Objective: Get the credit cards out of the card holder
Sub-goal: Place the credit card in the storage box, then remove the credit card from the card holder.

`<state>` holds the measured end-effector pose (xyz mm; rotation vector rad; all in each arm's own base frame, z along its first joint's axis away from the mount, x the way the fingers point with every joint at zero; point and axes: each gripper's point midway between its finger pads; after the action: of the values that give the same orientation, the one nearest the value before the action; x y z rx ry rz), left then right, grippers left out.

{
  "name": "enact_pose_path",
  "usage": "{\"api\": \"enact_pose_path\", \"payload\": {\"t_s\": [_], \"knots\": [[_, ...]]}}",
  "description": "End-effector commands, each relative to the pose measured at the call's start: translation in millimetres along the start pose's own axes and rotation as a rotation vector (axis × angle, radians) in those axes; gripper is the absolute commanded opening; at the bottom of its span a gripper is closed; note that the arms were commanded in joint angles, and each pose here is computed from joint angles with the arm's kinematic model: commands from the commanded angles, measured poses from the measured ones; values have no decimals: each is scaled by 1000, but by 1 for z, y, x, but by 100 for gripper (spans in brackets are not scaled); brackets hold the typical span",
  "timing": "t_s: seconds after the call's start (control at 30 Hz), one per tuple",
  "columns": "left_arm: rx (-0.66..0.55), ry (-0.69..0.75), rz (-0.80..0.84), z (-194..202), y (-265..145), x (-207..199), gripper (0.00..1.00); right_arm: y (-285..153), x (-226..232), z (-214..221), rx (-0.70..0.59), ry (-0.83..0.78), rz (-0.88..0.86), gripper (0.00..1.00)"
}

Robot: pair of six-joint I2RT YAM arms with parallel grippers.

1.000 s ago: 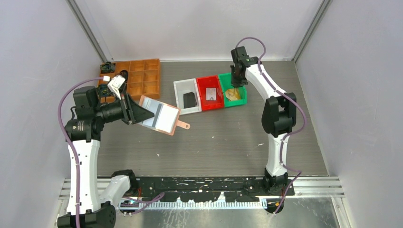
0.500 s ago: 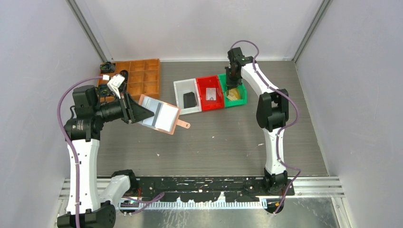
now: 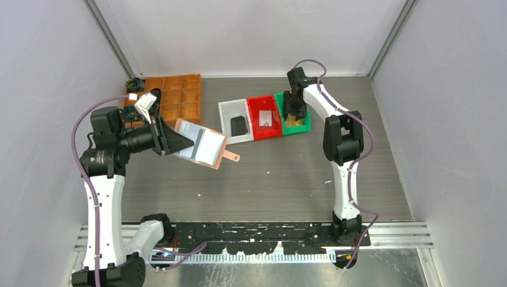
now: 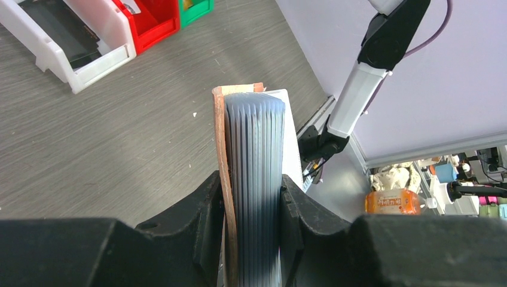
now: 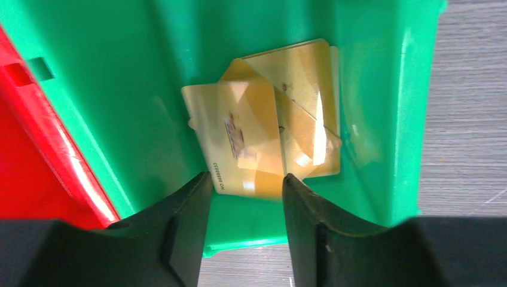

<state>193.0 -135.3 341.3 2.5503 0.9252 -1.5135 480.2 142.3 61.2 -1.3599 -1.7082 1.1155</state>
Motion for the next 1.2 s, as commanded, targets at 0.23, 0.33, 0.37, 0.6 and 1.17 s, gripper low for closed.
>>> {"api": "enact_pose_path", "payload": {"t_s": [0.23,0.33,0.37,0.6,1.17], "knots": [[-5,78,59,-1,-6,-21,0,-163,5,-65,-423,84,-37,64],[-8,87,64,0,-7,-23,0,-220,48,-63,-535,56,-218,70],[-7,89,65,0,-6,-22,0,-235,67,-59,-565,43,-287,73],[-3,107,72,6,-5,-17,0,-347,207,-4,-749,-37,-937,99],[20,130,117,12,-8,-26,0,-381,324,83,-566,-74,-1458,86]]}}
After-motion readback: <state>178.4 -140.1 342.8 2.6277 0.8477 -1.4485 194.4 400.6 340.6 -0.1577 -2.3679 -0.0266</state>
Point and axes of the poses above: each gripper's point midway between its finger pads, its own y axis out along the fingers, its own x axis along the line the jaws close on, z = x × y, and after that the axes turned 15 degrees about -y, right-handed
